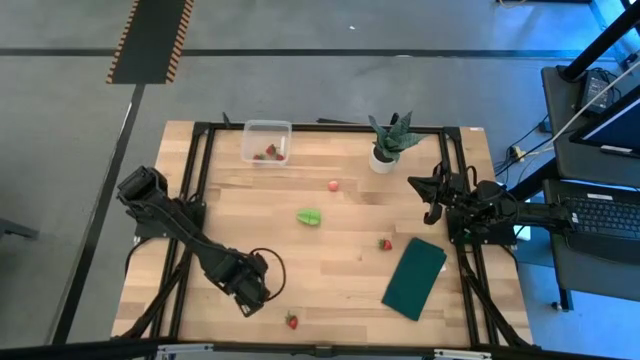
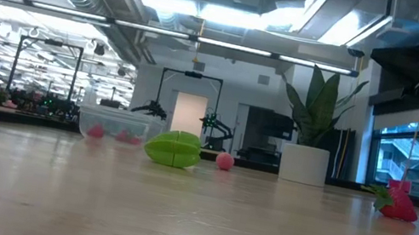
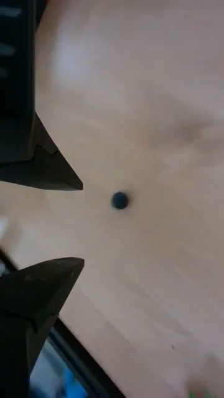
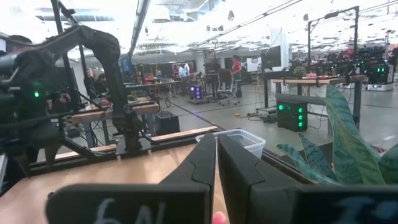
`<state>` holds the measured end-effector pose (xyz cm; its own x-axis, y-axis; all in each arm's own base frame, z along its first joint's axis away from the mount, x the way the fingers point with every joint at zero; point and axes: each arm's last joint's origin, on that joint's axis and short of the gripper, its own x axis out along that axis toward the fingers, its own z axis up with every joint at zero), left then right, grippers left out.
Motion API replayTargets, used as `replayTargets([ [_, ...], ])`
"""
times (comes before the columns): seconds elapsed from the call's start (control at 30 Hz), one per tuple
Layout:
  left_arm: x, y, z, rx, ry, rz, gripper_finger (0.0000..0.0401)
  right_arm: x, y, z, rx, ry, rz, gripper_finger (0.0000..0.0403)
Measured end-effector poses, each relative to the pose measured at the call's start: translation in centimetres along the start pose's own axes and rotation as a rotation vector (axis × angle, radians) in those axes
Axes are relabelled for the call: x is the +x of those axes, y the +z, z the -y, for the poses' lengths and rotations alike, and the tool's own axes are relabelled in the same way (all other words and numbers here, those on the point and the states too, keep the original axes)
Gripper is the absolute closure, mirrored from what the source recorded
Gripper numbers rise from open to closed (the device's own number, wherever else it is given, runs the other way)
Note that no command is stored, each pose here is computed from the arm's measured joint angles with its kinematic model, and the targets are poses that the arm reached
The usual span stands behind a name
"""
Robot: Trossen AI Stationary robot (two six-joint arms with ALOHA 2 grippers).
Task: Pick and placing Produce into tupperware
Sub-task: Put the blueberry into the transparent container
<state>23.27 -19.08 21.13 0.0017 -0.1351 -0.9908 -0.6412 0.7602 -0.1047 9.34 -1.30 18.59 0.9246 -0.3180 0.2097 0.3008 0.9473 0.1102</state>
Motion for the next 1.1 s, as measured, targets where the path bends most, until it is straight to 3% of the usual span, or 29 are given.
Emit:
replayTargets([
  [0.17,1.7,-0.6,0.0,-0.135,-0.049,0.001,0.0222,0.0,0.0,0.0,0.021,0.000,0.003,0.0381],
  [0.43,2.9,-0.9,-0.8,-0.277,-0.014,0.032,0.0222,0.0,0.1,0.0,0.022,0.000,0.008,0.0381],
  [0.9,4.2,-0.9,-1.8,-0.287,0.017,0.027,0.0222,0.0,0.1,0.0,0.019,0.000,0.008,0.0381],
  [1.1,5.4,-0.7,-1.9,-0.282,-0.060,0.032,0.0222,0.0,0.1,0.0,0.019,0.000,0.008,0.0381],
])
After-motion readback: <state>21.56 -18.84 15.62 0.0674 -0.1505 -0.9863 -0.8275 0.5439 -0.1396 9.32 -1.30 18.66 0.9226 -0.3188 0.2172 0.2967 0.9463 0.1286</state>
